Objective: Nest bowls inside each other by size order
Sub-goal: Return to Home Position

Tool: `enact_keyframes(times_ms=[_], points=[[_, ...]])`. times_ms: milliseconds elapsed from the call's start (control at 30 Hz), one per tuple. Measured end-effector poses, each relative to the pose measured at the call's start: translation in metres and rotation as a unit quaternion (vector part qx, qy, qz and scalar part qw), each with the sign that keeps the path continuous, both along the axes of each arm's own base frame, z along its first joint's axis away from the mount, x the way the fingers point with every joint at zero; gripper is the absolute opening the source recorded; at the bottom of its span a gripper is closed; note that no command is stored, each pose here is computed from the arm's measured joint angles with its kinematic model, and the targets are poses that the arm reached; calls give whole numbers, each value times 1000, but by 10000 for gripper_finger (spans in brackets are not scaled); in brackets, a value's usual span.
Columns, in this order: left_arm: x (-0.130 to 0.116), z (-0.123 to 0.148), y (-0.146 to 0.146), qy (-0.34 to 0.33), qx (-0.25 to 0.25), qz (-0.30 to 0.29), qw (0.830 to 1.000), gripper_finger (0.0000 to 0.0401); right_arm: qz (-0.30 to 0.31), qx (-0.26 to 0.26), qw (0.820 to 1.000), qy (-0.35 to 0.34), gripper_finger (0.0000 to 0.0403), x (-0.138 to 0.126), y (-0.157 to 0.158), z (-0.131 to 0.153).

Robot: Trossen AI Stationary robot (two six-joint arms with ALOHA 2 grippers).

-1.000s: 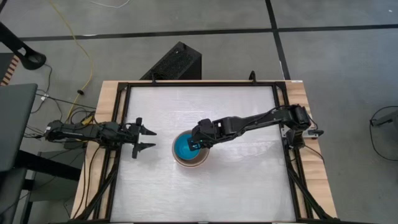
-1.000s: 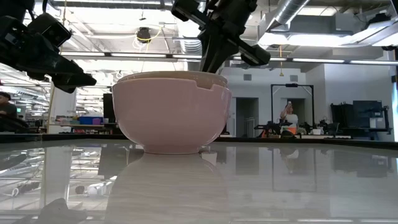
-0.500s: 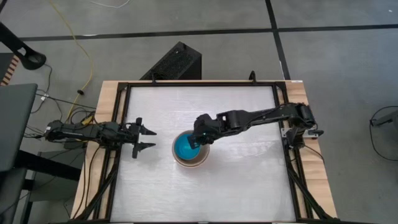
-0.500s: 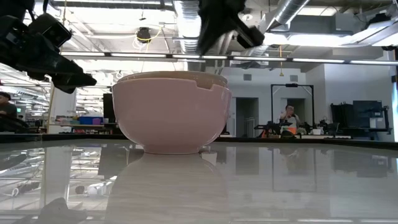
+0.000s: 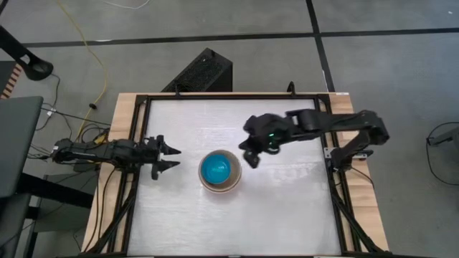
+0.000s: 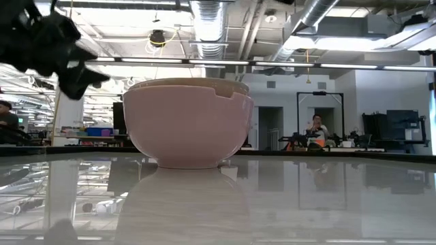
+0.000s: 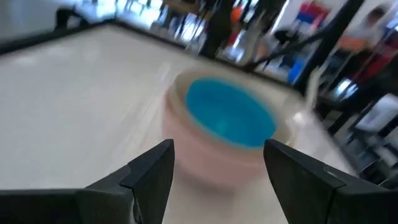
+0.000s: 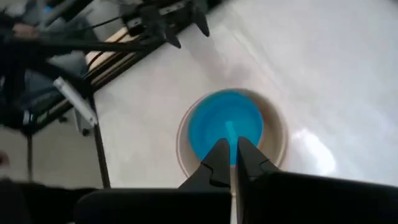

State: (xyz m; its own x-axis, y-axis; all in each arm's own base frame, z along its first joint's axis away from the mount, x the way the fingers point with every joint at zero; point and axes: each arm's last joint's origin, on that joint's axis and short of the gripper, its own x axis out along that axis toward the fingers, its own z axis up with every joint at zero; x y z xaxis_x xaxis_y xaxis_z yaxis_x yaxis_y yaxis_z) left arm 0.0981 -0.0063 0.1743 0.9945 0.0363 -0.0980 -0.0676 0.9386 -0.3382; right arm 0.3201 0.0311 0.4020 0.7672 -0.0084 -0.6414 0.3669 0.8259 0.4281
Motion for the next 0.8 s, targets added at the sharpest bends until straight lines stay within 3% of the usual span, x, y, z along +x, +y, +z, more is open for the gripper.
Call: enact_keyframes(times_ms=[200, 333, 467, 800], points=[[0, 21, 1, -109, 7, 13, 994, 238, 61, -87, 994, -32, 0, -39, -2, 26], [-2, 31, 2, -154, 17, 41, 987, 238, 68, -118, 990, -42, 0, -63, -5, 24], [-4, 39, 3, -165, 37, 47, 985, 238, 56, -127, 989, -54, 0, -83, -11, 3], [-8, 49, 5, -120, 74, 71, 987, 238, 24, -127, 971, -203, 0, -140, -26, -76]])
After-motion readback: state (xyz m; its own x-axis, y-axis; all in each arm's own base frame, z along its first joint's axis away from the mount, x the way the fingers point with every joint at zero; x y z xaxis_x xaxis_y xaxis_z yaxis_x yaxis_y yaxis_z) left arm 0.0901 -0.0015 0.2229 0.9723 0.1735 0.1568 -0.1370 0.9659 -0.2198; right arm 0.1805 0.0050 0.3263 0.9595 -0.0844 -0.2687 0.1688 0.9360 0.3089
